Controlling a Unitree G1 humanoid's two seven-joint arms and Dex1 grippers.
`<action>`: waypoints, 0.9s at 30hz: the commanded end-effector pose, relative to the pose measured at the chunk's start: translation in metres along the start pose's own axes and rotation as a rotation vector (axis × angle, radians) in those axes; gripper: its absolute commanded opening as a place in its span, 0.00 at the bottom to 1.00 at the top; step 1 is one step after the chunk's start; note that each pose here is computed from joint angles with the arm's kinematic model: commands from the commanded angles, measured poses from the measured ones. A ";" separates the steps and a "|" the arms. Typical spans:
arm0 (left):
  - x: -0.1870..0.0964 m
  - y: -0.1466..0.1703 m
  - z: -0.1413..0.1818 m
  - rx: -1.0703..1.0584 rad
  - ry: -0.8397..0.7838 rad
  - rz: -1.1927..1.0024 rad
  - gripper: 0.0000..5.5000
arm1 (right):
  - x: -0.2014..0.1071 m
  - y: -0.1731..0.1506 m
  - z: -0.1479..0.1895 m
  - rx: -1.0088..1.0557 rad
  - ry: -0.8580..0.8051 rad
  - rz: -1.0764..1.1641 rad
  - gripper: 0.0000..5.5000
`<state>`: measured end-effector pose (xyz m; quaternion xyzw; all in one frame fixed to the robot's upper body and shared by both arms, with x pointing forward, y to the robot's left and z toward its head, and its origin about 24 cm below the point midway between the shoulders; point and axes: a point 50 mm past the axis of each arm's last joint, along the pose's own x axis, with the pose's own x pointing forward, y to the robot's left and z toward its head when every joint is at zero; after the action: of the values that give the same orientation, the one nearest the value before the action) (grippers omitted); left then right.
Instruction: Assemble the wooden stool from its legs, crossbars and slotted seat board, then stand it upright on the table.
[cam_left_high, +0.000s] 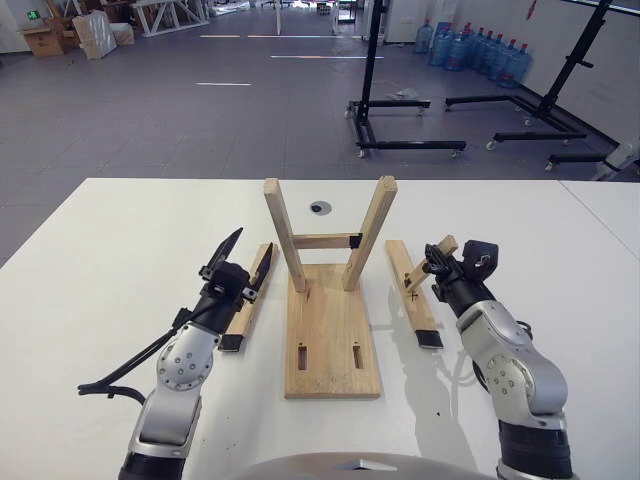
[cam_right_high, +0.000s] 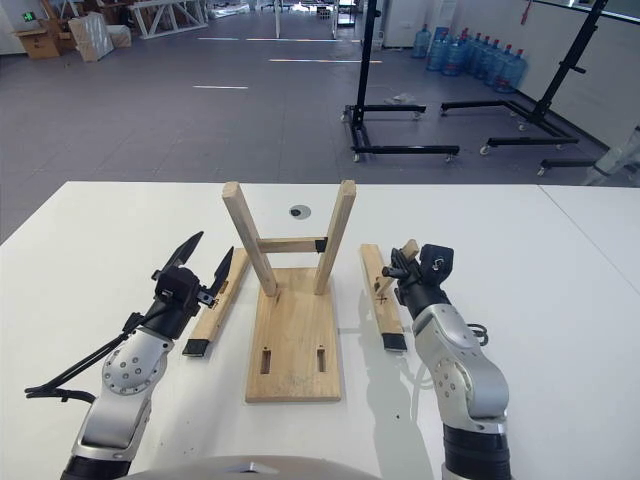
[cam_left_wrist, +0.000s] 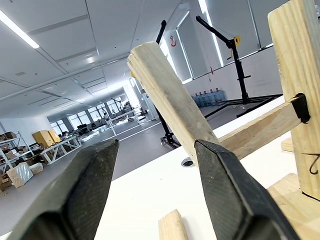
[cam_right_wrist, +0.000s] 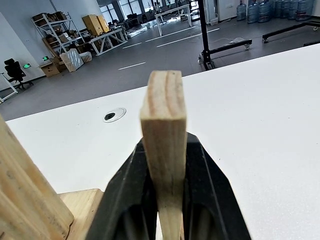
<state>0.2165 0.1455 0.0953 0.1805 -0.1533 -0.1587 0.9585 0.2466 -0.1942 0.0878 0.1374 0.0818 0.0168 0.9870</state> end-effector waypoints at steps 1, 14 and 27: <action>0.002 -0.001 -0.001 0.010 0.004 -0.010 0.51 | 0.003 -0.002 0.005 0.004 -0.024 -0.018 0.07; 0.003 -0.003 -0.004 0.008 0.008 -0.011 0.51 | 0.013 -0.006 0.001 -0.021 -0.007 -0.034 0.07; 0.005 -0.006 -0.007 0.008 0.020 -0.013 0.51 | 0.021 -0.008 -0.010 -0.070 0.073 -0.017 0.07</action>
<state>0.2208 0.1407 0.0889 0.1830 -0.1437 -0.1615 0.9591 0.2670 -0.1989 0.0856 0.1123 0.0798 0.0116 0.9904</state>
